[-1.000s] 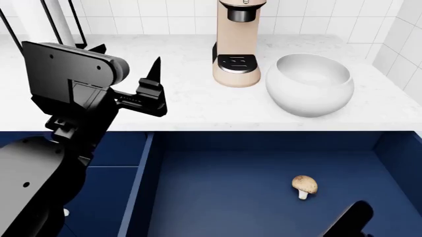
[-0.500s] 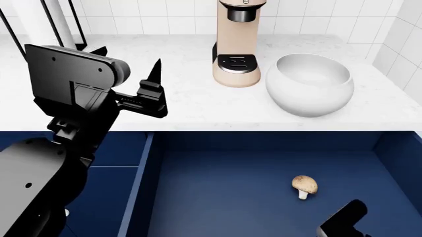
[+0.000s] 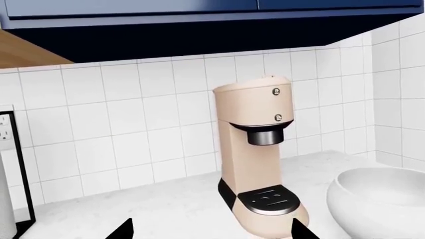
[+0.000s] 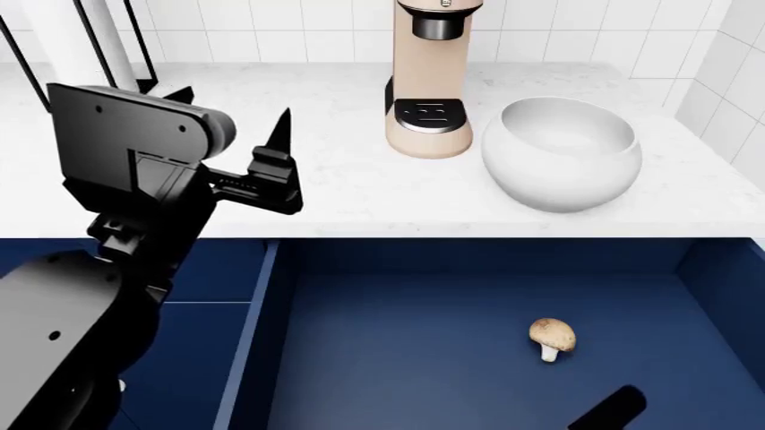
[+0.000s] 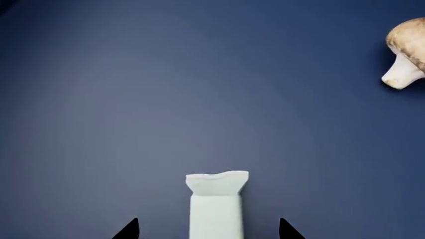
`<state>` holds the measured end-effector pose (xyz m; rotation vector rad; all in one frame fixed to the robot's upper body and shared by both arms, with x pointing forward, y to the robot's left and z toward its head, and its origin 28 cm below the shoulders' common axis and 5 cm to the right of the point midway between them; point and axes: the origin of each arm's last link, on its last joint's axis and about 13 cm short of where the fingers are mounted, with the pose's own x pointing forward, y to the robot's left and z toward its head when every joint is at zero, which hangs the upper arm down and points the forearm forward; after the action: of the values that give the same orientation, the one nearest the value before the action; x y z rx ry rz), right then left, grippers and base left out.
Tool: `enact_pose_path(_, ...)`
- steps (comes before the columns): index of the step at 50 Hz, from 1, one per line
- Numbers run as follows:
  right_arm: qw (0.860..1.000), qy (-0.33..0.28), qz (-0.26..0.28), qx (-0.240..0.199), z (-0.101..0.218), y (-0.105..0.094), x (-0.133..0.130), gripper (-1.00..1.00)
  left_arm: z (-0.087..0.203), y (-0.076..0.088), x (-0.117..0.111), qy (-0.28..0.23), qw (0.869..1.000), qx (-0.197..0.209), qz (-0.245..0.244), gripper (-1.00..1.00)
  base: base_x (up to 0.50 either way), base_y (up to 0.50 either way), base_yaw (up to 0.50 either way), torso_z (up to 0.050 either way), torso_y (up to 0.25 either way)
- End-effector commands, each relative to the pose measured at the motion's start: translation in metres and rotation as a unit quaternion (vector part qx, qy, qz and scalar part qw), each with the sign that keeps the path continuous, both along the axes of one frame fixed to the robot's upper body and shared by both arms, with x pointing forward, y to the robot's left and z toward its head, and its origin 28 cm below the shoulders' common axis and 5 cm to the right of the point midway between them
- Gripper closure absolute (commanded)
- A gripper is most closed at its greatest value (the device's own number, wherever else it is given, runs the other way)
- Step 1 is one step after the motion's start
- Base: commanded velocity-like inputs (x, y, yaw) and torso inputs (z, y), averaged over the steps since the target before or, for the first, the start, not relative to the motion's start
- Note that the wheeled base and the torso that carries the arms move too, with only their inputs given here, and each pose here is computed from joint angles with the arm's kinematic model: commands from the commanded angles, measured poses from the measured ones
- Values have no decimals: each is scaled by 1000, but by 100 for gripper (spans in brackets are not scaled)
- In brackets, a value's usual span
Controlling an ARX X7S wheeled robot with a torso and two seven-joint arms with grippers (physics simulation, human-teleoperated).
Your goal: Place the bar in the bowl and close the drawer.
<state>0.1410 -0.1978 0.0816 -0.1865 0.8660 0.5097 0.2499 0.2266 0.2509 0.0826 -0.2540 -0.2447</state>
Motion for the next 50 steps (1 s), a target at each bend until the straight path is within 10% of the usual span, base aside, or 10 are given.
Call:
enact_pose_path(1,1000,15,-6,4,-11,-1,0,-100,-3,0,1,2,1000,0,0,-100,0,0,0,0,0)
enact_pose_path(50,998,60,-26,16,-47,-3,-1,-100,-9,-1,2,8,1000,-3,-2,-100,0,0,0,0,0)
